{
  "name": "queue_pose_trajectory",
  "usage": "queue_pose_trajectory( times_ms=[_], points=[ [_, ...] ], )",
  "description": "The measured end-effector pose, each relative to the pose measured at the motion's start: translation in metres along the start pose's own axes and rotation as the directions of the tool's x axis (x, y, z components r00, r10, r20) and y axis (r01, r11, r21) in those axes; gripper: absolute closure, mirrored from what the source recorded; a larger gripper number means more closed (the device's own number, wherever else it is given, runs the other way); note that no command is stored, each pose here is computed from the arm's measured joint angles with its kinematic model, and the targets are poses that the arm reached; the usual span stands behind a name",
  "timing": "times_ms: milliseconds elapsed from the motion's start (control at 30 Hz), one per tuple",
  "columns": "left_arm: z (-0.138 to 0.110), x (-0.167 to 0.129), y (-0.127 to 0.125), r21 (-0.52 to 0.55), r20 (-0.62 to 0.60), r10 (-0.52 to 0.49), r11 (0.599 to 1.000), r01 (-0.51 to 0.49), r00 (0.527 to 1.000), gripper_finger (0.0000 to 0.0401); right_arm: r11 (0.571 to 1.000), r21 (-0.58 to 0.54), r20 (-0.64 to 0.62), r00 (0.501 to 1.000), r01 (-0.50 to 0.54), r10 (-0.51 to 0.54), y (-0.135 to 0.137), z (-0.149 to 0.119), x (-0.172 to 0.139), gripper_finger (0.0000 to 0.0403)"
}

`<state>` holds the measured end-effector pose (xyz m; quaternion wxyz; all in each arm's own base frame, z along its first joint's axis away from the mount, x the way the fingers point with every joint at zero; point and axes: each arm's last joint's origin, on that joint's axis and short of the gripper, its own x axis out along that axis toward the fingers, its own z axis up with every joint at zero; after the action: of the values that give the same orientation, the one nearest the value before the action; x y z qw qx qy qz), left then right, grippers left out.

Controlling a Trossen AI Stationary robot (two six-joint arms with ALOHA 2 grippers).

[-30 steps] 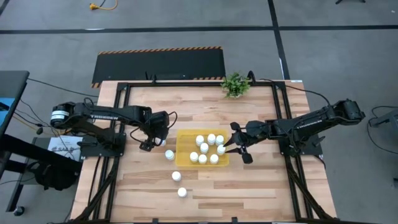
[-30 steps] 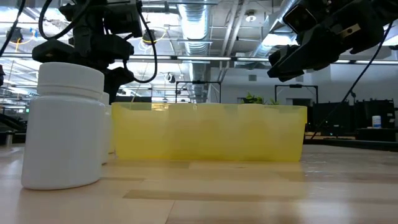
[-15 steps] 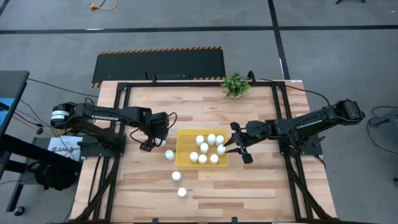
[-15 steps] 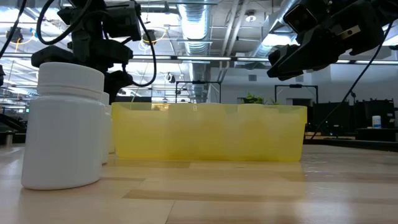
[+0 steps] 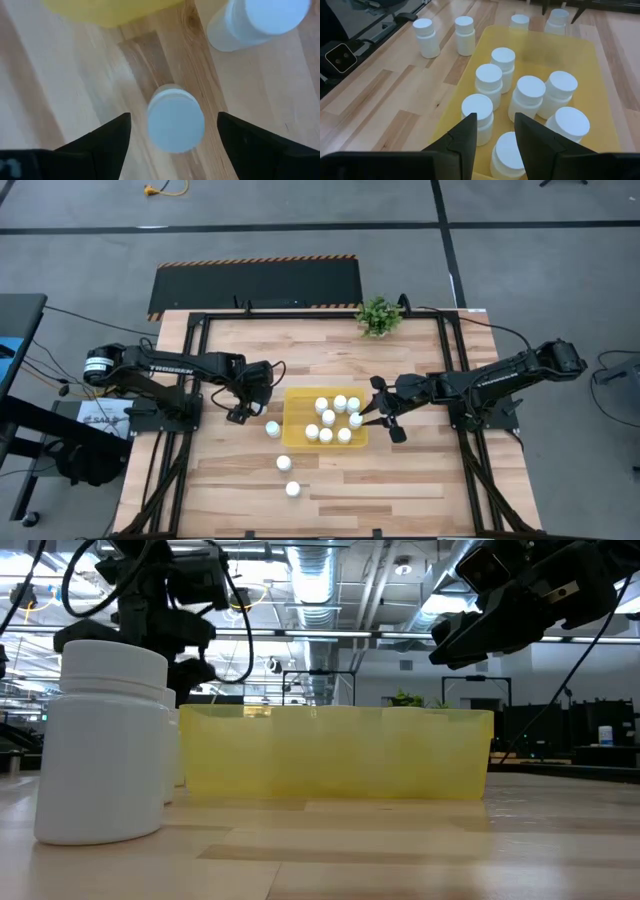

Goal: Pick and place pill bottles into a basket
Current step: Put the white pill bottle into the yellow bin

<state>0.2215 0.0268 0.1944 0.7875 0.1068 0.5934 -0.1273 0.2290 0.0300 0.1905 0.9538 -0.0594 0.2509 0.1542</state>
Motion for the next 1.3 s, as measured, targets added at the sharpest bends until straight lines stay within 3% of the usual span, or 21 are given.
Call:
queue_pose_trajectory(
  times_ms=[1000,1300],
  points=[
    [-0.0011,0.0045,0.0031,-0.039,-0.005,-0.014,0.999,0.014,1.000,0.0137,1.000,-0.007,-0.003,1.000,-0.001,0.001,0.0000,-0.0003,0.0001,0.0278],
    [-0.0012,0.0045,0.0031,-0.039,-0.006,-0.015,0.999,0.015,1.000,0.0204,1.000,-0.007,-0.003,1.000,-0.001,0.001,0.0000,-0.0003,0.0001,0.0278]
  ],
)
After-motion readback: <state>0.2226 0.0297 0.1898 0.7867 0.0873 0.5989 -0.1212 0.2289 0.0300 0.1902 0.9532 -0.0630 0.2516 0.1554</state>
